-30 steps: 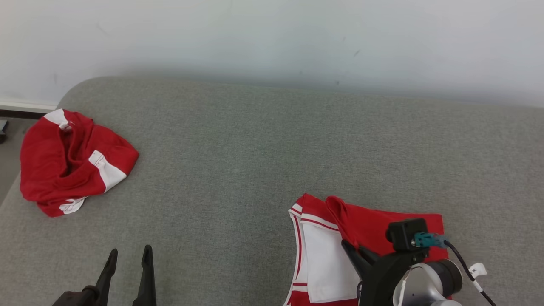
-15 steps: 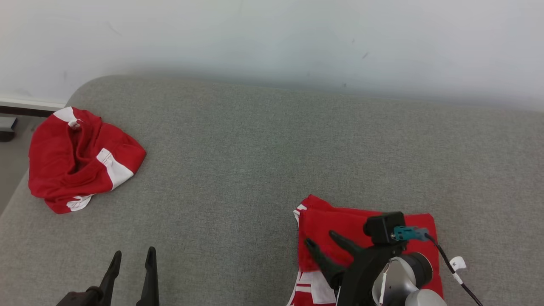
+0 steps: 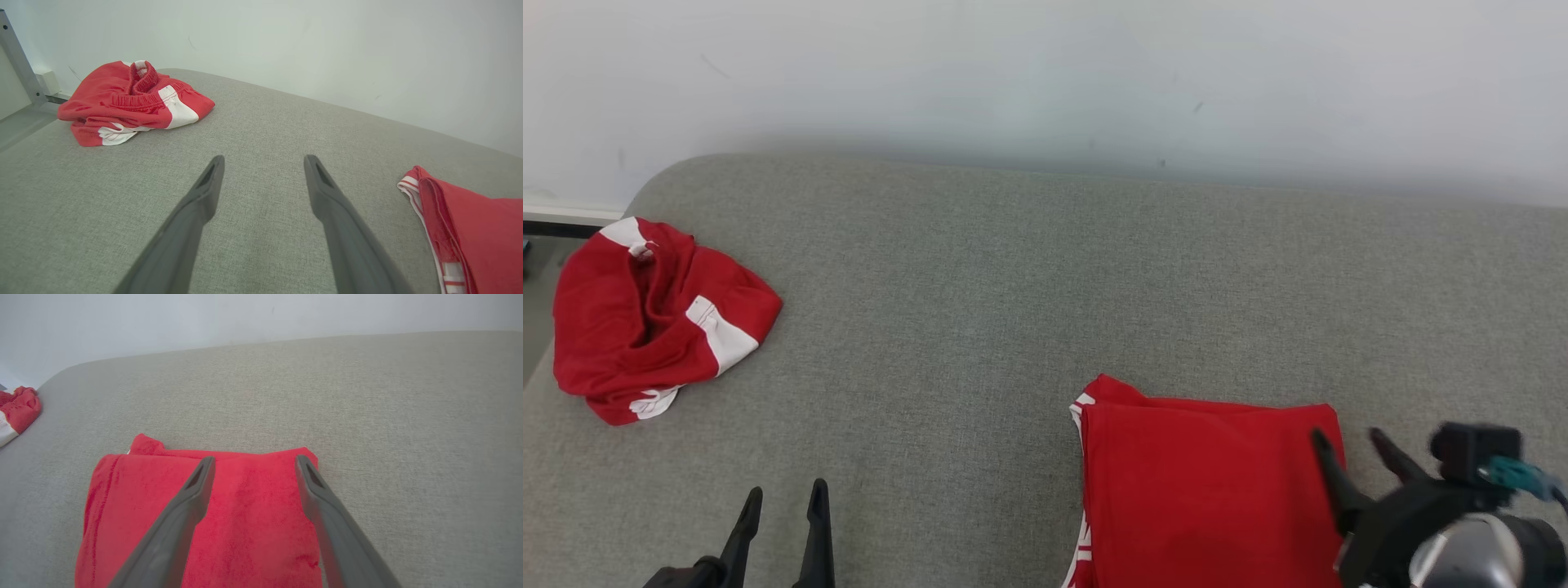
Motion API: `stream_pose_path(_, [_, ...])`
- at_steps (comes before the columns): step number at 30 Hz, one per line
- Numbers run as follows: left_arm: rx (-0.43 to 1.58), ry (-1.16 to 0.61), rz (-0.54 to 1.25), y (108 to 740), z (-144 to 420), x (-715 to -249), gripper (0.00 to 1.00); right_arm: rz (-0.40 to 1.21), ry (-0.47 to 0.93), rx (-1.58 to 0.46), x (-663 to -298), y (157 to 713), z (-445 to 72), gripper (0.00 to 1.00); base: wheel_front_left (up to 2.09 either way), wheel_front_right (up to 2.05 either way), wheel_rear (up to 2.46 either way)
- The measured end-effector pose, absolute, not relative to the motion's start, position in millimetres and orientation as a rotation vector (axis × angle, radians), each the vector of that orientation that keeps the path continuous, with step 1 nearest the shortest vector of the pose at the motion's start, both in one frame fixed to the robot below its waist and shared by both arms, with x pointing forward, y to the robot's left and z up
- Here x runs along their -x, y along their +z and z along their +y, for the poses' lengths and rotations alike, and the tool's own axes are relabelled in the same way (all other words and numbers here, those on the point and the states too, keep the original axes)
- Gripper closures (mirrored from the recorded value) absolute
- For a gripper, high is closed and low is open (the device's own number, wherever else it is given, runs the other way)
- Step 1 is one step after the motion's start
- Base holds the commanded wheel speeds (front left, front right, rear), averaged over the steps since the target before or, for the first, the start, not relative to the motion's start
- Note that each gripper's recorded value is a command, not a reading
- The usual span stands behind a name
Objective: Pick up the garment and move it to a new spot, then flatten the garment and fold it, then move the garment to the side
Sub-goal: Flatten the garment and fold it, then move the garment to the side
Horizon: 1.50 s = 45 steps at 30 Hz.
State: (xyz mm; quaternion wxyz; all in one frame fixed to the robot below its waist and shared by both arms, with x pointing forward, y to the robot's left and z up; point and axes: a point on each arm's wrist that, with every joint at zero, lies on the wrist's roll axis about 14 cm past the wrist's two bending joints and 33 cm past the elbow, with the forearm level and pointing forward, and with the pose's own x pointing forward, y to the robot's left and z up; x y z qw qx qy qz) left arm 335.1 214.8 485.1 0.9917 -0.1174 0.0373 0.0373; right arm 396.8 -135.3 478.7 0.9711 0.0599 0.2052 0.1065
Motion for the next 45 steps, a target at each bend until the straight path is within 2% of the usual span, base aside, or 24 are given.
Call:
stream_pose_path(3, [0.239, 0.074, 0.073, 484, 213, -336, 0.00, 0.398, 0.102, -0.080, -389, 473, -172, 0.00, 0.00, 0.00, 0.00])
stream_pose_path(7, [0.241, 0.074, 0.033, 490, 213, -337, 0.00, 0.265, -0.027, -0.088, -384, 486, -216, 0.00, 0.00, 0.00, 0.00])
stream_pose_path(11, [0.237, 0.070, -0.011, 496, 212, -336, 0.00, 0.134, -0.067, -0.097, -375, 494, -228, 0.00, 0.00, 0.00, 0.00])
stream_pose_path(18, [0.264, 0.040, -0.036, 497, 201, -329, 0.00, 0.031, -0.011, -0.065, -354, 497, -209, 0.00, 0.00, 0.00, 0.00])
stream_pose_path(31, [0.241, -0.006, -0.046, 498, 195, -327, 0.00, 0.065, 0.031, -0.065, -333, 483, -195, 0.00, 0.00, 0.00, 0.00])
stream_pose_path(45, [0.203, 0.018, -0.026, 496, 213, -328, 0.00, 0.144, 0.063, -0.069, -333, 464, -183, 0.00, 0.00, 0.00, 0.00])
